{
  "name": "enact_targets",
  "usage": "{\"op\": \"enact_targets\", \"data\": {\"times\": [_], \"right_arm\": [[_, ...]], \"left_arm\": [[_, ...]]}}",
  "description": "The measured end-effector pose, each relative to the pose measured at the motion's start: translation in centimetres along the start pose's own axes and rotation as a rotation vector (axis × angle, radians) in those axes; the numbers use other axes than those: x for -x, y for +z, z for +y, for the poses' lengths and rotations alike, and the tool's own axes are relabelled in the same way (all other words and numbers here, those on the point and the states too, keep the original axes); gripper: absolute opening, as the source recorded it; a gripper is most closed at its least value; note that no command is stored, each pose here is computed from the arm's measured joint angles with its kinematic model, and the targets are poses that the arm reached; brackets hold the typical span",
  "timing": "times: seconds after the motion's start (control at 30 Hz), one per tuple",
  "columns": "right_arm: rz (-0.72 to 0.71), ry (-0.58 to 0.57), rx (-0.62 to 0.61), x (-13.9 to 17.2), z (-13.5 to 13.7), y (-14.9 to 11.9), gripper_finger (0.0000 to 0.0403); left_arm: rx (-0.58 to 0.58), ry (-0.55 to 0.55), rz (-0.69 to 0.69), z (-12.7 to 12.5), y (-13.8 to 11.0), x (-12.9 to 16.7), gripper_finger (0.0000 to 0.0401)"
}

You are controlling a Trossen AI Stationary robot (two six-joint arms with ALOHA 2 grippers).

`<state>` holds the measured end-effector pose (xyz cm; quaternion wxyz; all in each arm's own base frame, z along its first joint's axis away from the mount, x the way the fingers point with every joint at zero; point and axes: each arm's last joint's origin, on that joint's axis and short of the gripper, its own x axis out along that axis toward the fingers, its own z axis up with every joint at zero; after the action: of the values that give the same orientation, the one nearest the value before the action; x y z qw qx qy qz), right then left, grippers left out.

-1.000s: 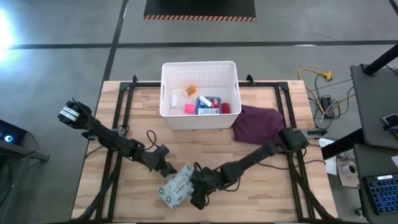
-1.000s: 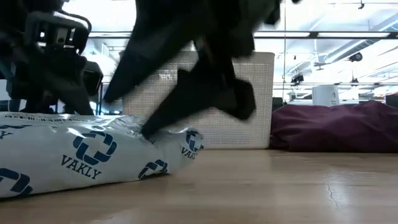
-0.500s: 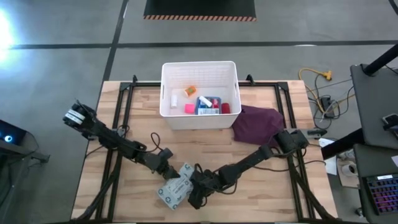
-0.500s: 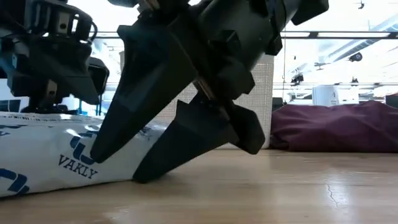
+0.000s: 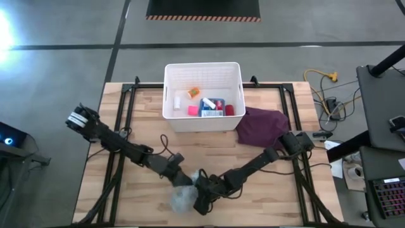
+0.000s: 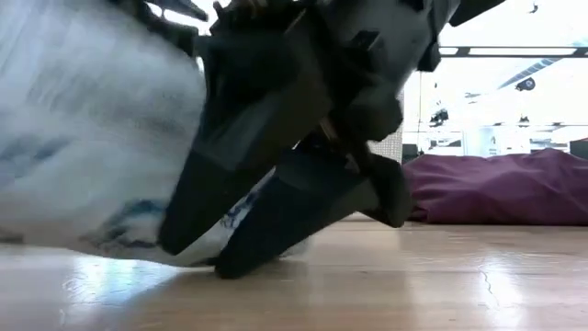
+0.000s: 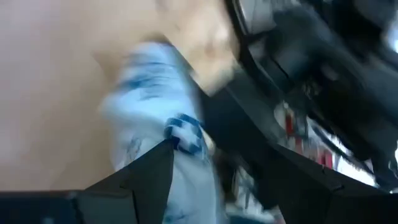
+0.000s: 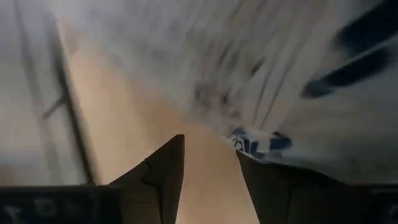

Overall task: Pick & place medical supplies in basket/bin
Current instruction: Put the white mailer bag into the white bin

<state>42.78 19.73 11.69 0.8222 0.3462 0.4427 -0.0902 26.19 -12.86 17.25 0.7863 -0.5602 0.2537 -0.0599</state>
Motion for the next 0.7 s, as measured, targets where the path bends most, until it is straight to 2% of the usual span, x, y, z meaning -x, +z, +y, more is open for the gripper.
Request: {"op": "enact_targets", "data": {"times": [0.17, 0.4, 0.53, 0.7], "right_arm": [[-0.041, -0.039, 0.027, 0.0, -0.3, 0.3, 0.0143], [-0.053, -0.044, 0.035, 0.0, -0.3, 0.6, 0.0141], [-0.058, -0.049, 0.038, 0.0, -0.4, 0.7, 0.0139], [-0.067, -0.054, 0.040, 0.0, -0.4, 0.7, 0.0139]], "left_arm": [[-0.104, 0.027, 0.071, -1.5, -0.2, -0.1, 0.0215], [-0.173, 0.341, 0.151, -2.3, 0.1, -0.3, 0.0199], [-0.199, 0.360, 0.084, -3.5, 0.6, -0.4, 0.0199], [-0.199, 0.373, 0.065, -3.3, 0.7, -0.3, 0.0199]]}}
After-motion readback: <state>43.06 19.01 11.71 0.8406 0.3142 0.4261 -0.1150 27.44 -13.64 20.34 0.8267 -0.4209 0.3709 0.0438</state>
